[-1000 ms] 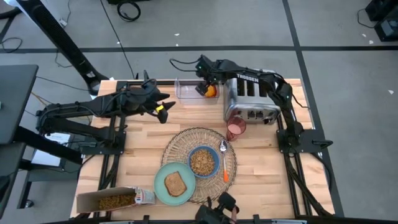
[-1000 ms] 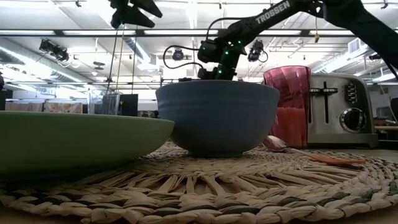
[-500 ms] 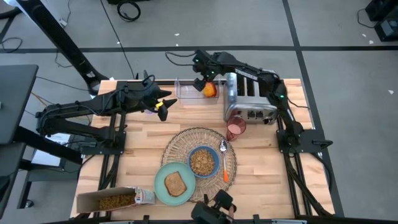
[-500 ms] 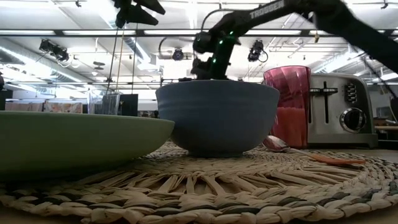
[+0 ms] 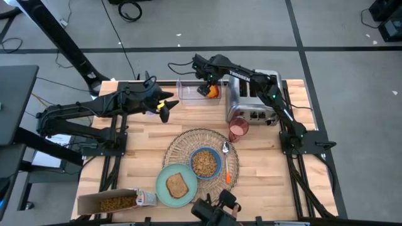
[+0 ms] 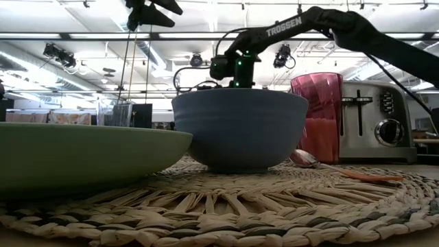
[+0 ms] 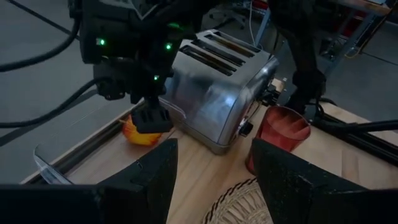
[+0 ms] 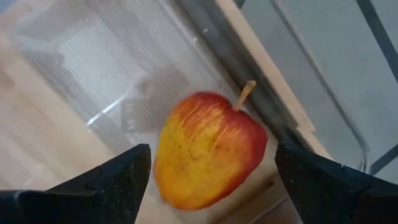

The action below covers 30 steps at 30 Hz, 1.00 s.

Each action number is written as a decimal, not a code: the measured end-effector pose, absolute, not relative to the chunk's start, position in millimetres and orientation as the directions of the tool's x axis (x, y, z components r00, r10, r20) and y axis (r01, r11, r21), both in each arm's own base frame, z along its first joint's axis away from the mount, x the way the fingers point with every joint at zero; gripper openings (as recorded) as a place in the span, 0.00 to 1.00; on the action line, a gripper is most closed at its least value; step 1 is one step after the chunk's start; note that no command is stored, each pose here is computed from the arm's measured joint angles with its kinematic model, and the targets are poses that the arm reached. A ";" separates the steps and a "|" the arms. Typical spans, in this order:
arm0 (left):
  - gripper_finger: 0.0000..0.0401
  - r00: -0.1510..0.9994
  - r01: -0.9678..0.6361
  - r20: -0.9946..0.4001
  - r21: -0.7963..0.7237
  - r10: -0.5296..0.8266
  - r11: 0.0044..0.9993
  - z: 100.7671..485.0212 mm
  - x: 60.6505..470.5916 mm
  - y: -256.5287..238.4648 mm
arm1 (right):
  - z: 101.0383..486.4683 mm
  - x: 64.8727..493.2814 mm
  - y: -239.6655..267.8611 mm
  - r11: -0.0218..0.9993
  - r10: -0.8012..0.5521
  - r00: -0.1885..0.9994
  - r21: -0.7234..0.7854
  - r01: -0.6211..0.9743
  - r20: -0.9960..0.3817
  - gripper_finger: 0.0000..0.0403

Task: Arrange a breakfast setting
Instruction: Put the red apple to the top right of the blue bowl on the placemat

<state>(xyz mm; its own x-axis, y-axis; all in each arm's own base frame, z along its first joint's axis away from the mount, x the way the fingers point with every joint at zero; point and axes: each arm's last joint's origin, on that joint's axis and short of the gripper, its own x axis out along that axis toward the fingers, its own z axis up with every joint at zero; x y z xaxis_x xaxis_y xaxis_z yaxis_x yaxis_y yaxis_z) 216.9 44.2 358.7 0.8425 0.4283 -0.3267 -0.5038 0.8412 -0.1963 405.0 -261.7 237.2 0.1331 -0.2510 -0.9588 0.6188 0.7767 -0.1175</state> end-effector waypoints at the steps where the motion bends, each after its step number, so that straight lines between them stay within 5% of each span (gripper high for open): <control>1: 0.52 0.842 -0.506 -0.326 -0.200 0.429 0.839 358.7 216.9 44.4 | 236.8 404.8 -263.3 0.774 -0.253 0.137 -0.116 0.622 -0.958 0.86; 30: 0.52 0.842 -0.508 -0.321 -0.202 0.434 0.837 359.3 216.9 45.1 | 215.1 410.9 -252.4 0.813 -0.088 0.185 0.037 0.581 -0.979 0.86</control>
<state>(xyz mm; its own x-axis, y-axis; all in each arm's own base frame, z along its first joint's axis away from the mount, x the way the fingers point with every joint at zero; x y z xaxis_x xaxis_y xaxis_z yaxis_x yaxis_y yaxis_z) 216.9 45.1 359.3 0.8420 0.4338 -0.3209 -0.5084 0.8370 -0.2025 410.9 -252.4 215.1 0.1848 -0.0876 -0.9789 0.5809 0.8131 0.0369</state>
